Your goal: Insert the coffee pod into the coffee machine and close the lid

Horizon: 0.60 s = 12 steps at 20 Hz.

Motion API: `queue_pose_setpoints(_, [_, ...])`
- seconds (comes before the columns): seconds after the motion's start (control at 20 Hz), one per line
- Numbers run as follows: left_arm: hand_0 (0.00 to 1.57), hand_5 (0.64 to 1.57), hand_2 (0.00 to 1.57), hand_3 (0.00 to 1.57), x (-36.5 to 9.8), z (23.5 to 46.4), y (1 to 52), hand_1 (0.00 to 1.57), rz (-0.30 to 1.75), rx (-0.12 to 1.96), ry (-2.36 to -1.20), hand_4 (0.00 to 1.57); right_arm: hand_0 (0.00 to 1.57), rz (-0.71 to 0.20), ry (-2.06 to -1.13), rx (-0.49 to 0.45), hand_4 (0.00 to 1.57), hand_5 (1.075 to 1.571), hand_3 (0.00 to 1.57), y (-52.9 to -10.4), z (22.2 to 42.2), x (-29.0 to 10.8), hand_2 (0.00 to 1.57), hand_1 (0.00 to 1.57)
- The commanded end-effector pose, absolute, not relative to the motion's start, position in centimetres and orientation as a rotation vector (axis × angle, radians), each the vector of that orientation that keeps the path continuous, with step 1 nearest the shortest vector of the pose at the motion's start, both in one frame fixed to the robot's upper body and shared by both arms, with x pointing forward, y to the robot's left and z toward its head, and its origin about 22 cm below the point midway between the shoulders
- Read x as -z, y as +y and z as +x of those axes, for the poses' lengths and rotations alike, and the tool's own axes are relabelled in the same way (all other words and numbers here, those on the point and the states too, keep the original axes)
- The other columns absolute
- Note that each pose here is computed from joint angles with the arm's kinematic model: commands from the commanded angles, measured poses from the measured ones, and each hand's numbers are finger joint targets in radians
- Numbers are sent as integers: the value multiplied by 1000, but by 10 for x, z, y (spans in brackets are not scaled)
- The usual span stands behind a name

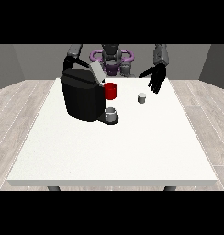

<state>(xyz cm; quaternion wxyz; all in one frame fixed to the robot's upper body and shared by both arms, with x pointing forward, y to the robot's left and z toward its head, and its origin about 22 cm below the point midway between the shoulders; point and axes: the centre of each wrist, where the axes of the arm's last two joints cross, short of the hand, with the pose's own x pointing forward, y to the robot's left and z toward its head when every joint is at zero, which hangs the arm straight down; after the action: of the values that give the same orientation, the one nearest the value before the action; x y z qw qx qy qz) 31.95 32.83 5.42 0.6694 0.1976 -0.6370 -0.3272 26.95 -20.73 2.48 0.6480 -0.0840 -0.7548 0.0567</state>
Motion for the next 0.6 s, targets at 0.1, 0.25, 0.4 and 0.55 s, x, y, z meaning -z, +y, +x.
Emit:
queue_pose_setpoints(0.1, [0, 1571, 0, 0, -36, 336, 341, 0, 480, 809, -1356, 0, 0, -198, -1699, -159, 0, 1571, 0, -195, 277, -41, 0, 0])
queue_pose_setpoints(0.25, [0, 1571, 0, 0, -40, 346, 324, 0, 514, 863, -1355, 0, 0, -230, -1677, -123, 0, 1571, 0, -207, 287, -23, 0, 0])
queue_pose_setpoints(0.4, [0, 1571, 423, 0, -25, 347, 300, 0, 532, 895, -1342, 0, 0, -169, -1618, -90, 0, 1571, 0, -201, 292, -22, 0, 0])
queue_pose_setpoints(0.55, [760, 1571, 877, 622, -16, 352, 290, 760, 597, 912, -1384, 0, 0, -190, -1623, -115, 0, 1571, 0, -193, 292, -18, 0, 0])
